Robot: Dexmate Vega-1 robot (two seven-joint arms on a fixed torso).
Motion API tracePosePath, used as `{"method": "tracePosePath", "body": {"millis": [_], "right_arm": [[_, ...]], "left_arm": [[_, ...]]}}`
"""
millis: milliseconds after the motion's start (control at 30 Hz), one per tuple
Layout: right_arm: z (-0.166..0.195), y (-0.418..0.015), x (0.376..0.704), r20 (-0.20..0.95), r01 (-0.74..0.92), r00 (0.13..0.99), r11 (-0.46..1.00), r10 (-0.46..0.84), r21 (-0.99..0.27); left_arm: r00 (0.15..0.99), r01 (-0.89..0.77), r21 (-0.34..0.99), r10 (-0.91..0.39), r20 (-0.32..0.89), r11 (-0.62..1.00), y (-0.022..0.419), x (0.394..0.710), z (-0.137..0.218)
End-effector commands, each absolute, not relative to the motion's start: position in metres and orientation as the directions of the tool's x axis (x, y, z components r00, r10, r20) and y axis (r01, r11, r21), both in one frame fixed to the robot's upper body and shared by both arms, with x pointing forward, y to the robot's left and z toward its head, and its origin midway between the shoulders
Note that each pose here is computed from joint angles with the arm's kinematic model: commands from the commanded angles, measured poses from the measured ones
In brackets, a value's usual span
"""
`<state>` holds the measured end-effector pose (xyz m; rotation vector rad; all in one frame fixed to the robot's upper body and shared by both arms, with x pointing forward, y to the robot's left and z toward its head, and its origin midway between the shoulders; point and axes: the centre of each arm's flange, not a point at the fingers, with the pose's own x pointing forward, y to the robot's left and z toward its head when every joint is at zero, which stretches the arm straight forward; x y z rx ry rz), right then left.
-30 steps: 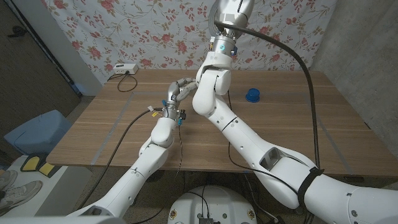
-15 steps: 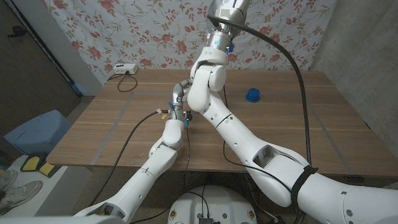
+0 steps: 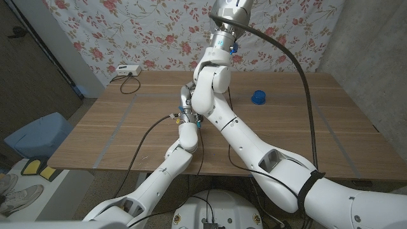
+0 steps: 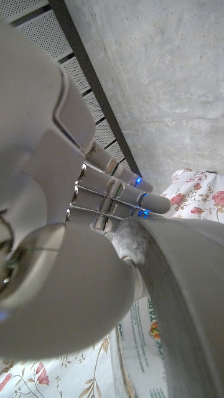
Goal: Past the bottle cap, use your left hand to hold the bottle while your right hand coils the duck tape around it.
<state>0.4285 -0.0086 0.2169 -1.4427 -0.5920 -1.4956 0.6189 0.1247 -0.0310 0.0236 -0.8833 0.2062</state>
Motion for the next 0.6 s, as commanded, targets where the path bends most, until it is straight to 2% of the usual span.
{"method": "tracePosePath", "body": {"millis": [33, 600], "right_arm": [[0.213, -0.022, 0.431, 0.945, 0.845, 0.140, -0.462, -0.295, -0.270], [0.213, -0.071, 0.456, 0.913, 0.822, 0.121, -0.476, -0.389, -0.312]], "left_arm": [[0.547, -0.265, -0.135, 0.264, 0.794, 0.955, 0.115, 0.624, -0.022], [0.525, -0.380, -0.072, 0.280, 0.804, 0.922, 0.141, 0.606, -0.007]]}}
